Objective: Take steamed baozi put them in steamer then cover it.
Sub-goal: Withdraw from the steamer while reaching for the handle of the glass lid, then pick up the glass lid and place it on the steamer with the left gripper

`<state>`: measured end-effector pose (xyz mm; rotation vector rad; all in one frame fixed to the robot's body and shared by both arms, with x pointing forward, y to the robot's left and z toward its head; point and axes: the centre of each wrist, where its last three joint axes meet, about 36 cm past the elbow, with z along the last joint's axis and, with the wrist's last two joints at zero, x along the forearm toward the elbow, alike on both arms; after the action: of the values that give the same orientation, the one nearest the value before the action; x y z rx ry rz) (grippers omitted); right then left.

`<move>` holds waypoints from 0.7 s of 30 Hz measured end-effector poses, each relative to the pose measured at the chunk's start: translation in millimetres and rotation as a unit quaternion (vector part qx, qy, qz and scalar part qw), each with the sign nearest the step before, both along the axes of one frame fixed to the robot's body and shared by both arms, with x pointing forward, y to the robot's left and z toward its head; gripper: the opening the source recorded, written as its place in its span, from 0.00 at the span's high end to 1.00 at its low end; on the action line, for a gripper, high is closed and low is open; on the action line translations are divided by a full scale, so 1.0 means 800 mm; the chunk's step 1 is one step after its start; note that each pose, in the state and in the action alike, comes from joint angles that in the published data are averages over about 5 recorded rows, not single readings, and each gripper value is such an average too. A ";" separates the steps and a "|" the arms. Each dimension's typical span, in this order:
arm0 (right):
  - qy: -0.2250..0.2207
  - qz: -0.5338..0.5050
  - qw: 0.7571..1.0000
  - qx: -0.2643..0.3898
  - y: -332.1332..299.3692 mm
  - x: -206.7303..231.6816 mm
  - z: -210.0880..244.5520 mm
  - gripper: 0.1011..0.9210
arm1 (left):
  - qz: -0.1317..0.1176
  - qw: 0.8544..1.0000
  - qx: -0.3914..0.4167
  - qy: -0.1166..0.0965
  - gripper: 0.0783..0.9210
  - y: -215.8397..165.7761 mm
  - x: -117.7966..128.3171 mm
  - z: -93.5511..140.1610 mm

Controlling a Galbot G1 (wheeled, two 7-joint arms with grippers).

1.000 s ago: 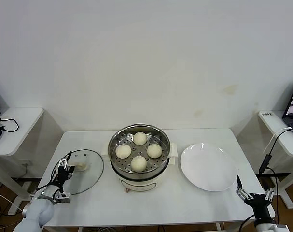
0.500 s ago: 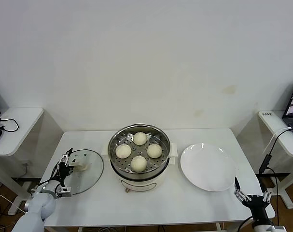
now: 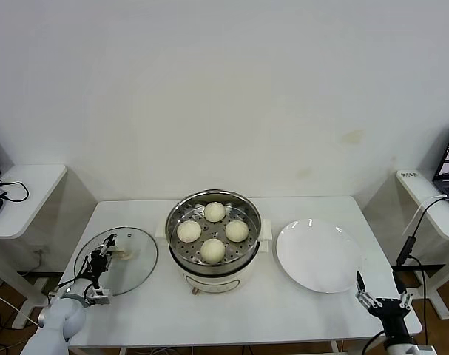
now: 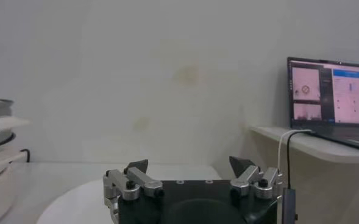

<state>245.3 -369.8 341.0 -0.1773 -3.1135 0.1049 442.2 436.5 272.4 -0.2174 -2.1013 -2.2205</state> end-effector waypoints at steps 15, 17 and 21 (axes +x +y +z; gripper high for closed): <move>0.002 0.026 1.000 -0.003 0.006 0.009 0.002 0.12 | 0.024 0.998 -0.019 -0.057 0.91 0.008 -0.047 0.062; 0.002 0.030 1.000 -0.003 0.007 0.010 0.002 0.12 | 0.031 0.997 -0.020 -0.063 0.91 0.013 -0.055 0.077; 0.003 0.040 0.999 -0.005 0.010 0.012 0.002 0.12 | 0.048 0.996 -0.019 -0.077 0.91 0.020 -0.067 0.113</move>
<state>255.2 -361.6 342.7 -0.0523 -3.1145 0.1208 388.8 452.6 363.1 0.0528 -2.1793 -2.2092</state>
